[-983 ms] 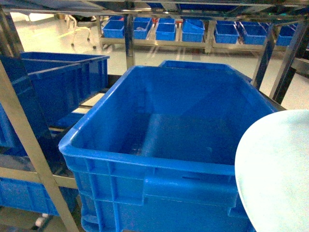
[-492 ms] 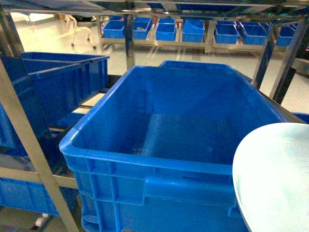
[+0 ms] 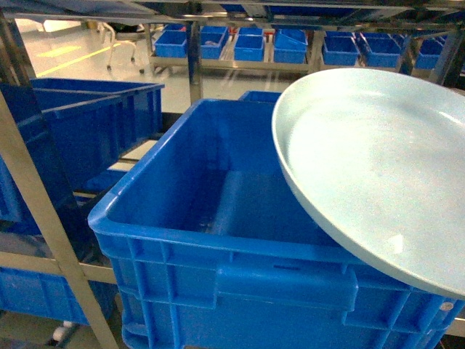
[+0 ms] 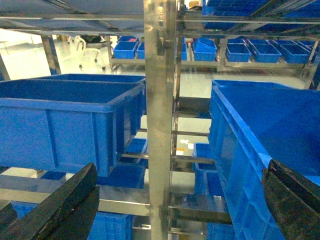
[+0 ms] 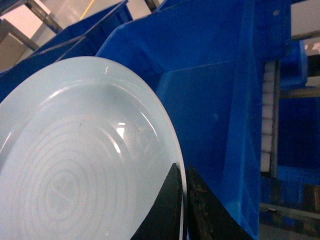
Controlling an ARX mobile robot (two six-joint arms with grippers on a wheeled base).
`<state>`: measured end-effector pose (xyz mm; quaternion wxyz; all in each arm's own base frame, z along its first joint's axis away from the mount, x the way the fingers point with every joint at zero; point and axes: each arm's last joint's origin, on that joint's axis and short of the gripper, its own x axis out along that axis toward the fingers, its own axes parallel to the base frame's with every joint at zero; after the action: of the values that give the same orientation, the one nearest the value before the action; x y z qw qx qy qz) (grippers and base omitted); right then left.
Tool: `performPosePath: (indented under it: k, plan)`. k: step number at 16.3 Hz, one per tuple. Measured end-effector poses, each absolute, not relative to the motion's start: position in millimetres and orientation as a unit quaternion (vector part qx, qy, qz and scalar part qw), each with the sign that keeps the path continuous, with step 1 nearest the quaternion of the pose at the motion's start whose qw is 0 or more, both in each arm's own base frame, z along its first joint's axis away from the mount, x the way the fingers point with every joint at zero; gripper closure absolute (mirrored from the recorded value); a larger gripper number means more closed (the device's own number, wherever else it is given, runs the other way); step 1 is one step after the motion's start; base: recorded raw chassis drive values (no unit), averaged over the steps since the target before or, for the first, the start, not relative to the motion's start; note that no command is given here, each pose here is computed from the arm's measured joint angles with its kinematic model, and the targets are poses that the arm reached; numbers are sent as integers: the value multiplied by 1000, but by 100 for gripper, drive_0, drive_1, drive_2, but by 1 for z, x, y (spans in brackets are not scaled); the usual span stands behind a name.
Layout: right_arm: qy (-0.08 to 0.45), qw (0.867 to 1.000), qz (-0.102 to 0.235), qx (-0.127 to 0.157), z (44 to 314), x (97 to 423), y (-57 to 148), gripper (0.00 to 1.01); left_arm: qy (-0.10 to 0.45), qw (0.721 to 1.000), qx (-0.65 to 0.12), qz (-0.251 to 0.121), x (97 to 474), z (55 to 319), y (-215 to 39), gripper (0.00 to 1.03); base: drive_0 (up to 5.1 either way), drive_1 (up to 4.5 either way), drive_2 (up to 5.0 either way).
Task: Place blue tray on left shelf second layer neatly
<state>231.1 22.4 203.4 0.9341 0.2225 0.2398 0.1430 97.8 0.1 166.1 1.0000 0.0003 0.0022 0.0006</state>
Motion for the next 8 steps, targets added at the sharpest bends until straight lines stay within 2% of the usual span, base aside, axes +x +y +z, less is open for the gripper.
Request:
performPosePath:
  k: [3,6,8]
  plan:
    - [271,925,135,230,191,259,28,99,2,1000,0,1,98,166,0,5,0,0,0]
    - [276,929,97,225,182,282,27,99,2,1000,0,1,98,166,0,5,0,0,0]
    - [279,928,89,230,180,292,28,99,2,1000,0,1,98,166,0,5,0,0,0]
